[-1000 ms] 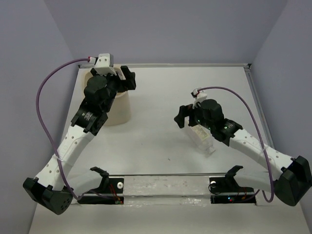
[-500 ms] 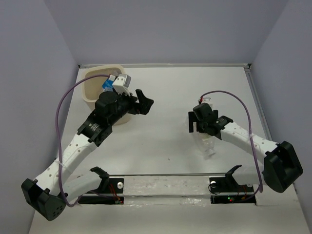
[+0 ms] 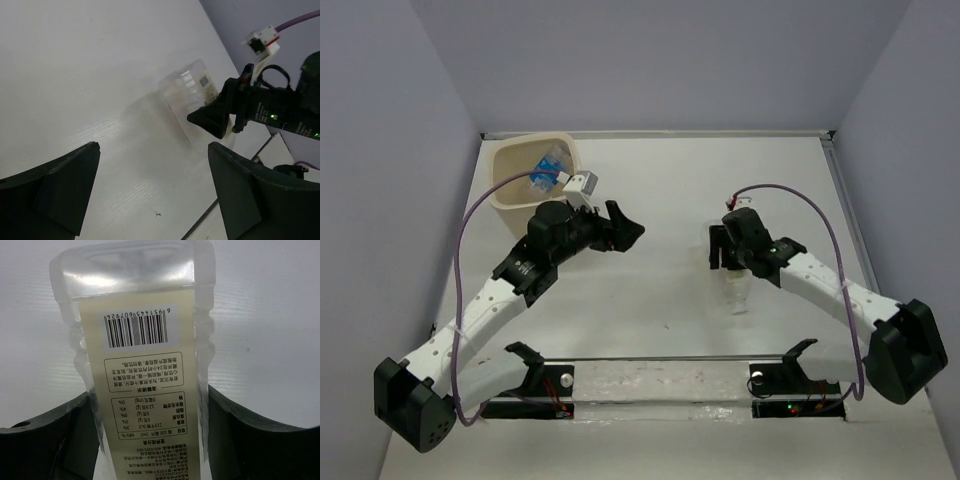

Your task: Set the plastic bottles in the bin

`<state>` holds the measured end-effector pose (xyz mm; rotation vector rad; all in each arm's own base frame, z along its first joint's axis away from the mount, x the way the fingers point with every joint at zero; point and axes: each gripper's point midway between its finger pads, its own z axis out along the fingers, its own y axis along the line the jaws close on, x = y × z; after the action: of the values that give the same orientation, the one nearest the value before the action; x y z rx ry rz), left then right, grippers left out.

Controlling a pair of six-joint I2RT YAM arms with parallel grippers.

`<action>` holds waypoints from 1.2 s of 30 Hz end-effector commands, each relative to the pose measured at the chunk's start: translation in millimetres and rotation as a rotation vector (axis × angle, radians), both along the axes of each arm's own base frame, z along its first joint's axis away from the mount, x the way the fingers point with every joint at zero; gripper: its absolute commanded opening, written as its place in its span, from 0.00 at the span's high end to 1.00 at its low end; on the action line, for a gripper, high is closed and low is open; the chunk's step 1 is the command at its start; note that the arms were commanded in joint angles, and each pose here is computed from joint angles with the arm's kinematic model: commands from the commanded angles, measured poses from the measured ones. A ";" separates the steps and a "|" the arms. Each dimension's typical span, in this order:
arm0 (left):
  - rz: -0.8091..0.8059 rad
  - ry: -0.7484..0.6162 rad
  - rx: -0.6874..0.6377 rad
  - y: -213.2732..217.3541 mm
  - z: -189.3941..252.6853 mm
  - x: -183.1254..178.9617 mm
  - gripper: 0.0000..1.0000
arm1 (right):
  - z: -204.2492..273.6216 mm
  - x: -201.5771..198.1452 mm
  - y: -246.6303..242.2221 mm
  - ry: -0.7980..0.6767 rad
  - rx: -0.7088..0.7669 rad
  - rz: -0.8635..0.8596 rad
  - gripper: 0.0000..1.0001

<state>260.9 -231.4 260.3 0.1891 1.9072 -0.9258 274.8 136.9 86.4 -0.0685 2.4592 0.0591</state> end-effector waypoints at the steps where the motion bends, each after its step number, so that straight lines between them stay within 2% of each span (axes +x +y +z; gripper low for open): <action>1: -0.076 0.047 -0.121 -23.2 0.0 -7.2 0.01 | 77.5 19.3 37.1 -0.264 0.209 0.146 0.63; 2: -0.084 0.097 -0.149 -28.5 -9.1 -9.5 0.01 | 88.8 17.9 55.2 -0.294 0.286 0.225 0.63; 6: -0.136 0.061 -0.271 -46.7 12.4 -11.7 0.01 | 109.6 11.2 92.8 -0.334 0.429 0.391 0.63; 11: -0.098 0.016 -0.288 -53.0 25.5 -4.1 0.01 | 128.2 3.2 116.3 -0.359 0.522 0.503 0.63; 15: -0.091 0.043 -0.286 -61.7 11.1 4.7 0.01 | 136.4 -5.4 131.4 -0.369 0.606 0.581 0.63; 20: -0.106 0.091 -0.247 -76.3 -14.8 12.6 0.01 | 134.5 -10.9 141.7 -0.353 0.631 0.632 0.63; 32: -0.083 0.055 -0.279 -83.8 -11.8 18.3 0.01 | 116.9 -18.4 161.8 -0.307 0.612 0.695 0.63; 36: -0.017 0.064 -0.271 -78.9 -20.4 25.0 0.01 | 113.4 -23.1 171.2 -0.303 0.595 0.712 0.64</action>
<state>277.2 -304.6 208.3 0.0440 1.9584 -1.1709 269.9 277.7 183.7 -0.5008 2.0045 0.9100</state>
